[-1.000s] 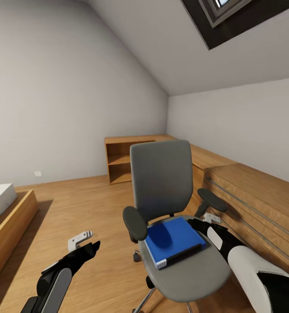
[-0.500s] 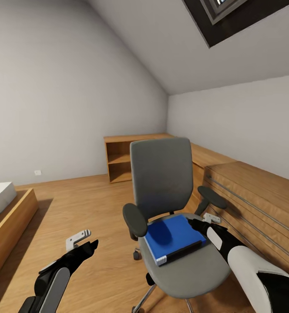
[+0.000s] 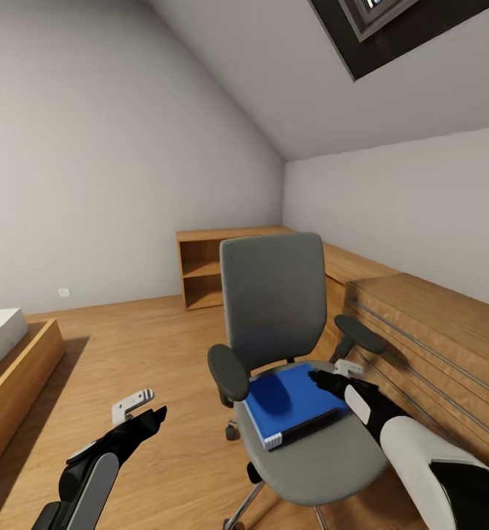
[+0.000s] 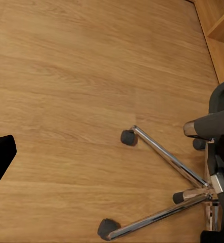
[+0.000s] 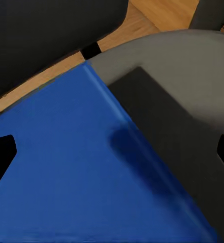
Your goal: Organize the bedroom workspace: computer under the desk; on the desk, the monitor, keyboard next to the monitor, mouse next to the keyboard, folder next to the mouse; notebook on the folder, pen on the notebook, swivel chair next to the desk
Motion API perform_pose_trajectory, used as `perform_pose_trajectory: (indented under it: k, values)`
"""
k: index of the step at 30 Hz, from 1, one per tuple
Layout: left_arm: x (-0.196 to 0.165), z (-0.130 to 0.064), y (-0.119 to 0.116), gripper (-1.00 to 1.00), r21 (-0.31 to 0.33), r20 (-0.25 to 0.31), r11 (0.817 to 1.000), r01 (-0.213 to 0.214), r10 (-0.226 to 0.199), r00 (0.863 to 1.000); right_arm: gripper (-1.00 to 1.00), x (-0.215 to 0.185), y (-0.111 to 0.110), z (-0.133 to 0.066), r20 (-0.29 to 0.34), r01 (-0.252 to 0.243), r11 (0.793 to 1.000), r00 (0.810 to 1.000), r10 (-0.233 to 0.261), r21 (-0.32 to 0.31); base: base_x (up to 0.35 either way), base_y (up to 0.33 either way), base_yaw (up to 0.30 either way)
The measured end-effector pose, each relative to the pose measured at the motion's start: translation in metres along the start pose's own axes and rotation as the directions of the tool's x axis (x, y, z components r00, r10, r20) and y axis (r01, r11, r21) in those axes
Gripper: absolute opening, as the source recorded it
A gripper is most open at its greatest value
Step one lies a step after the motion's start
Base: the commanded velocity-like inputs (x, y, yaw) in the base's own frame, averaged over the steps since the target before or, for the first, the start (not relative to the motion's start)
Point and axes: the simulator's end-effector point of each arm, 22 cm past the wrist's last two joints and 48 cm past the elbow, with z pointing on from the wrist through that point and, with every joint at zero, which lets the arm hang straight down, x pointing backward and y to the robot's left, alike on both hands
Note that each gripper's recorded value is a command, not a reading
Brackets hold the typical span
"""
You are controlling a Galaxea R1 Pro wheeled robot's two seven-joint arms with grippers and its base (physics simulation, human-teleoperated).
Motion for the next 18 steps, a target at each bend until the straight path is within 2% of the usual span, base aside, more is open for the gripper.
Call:
perform_pose_trajectory:
  k: [2,4,6,18]
  values:
    - [0.0,0.0,0.0,1.0,0.0,0.0,1.0,0.0,0.0,1.0,1.0,0.003,0.007,0.001,-0.006,0.024,1.0,1.0,-0.024,-0.01,0.0,0.0,0.0]
    - [0.0,0.0,0.0,1.0,0.0,0.0,1.0,0.0,0.0,1.0,1.0,0.009,0.021,0.002,-0.017,0.08,0.996,0.997,-0.081,-0.029,0.0,0.0,0.0]
    - [0.0,0.0,0.0,1.0,0.0,0.0,1.0,0.0,0.0,1.0,1.0,0.011,0.025,0.002,-0.021,0.098,0.995,0.995,-0.099,-0.035,0.0,0.0,0.0]
    - [0.0,0.0,0.0,1.0,0.0,0.0,1.0,0.0,0.0,1.0,1.0,0.014,0.029,0.002,-0.024,0.118,0.992,0.993,-0.119,-0.037,0.0,0.0,0.0]
